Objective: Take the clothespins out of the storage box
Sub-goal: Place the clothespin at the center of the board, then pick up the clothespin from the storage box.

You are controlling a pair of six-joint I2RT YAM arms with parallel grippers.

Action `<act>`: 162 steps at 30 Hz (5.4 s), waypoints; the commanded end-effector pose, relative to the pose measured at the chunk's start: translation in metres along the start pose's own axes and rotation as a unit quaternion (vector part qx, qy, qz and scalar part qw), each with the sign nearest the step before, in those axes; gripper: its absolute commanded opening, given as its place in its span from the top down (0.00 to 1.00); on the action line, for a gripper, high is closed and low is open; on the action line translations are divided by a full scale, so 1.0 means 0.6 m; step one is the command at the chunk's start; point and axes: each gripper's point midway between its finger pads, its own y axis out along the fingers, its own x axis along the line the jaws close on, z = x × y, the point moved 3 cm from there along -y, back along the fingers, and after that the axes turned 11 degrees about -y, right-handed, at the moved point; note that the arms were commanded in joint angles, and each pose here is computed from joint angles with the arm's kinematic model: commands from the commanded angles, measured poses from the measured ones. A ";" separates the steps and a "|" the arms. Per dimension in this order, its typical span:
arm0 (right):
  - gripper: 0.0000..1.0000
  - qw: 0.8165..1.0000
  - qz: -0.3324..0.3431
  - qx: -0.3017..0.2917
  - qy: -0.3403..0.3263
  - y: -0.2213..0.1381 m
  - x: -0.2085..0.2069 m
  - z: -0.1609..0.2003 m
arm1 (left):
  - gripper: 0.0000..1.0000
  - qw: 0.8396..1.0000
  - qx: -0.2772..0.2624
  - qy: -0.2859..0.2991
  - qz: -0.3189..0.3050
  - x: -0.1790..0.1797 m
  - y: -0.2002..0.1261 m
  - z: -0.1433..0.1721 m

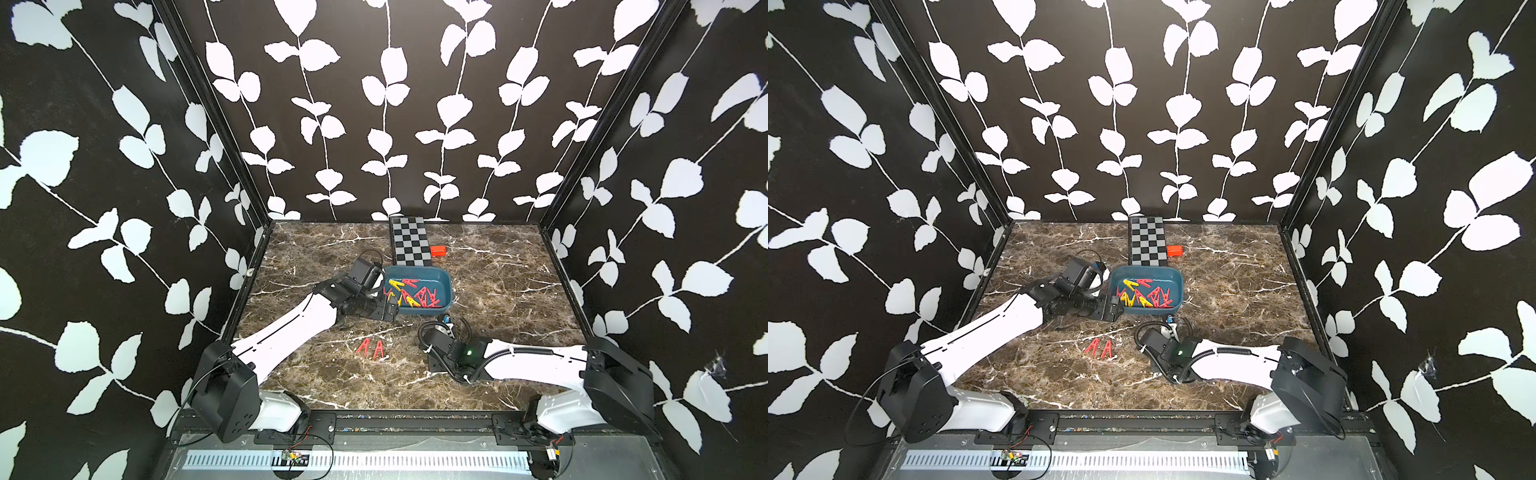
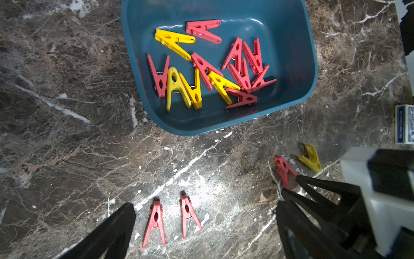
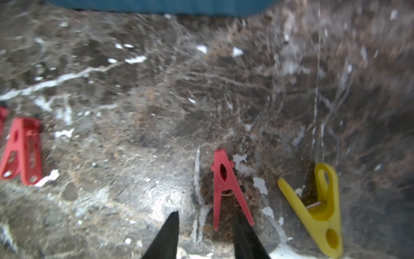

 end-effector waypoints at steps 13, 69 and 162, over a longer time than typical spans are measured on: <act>0.01 0.997 0.015 -0.069 -0.040 -0.084 -0.055 -0.117 | 0.13 0.999 -0.018 -0.038 0.007 -0.016 0.016 -0.036; 0.01 0.996 -0.012 -0.090 -0.014 -0.100 -0.157 -0.204 | 0.57 0.977 0.032 -0.107 -0.183 -0.072 0.309 -0.177; 0.01 0.991 -0.097 -0.092 0.015 -0.084 -0.121 -0.197 | 0.95 0.977 0.012 -0.115 -0.177 -0.057 0.134 -0.127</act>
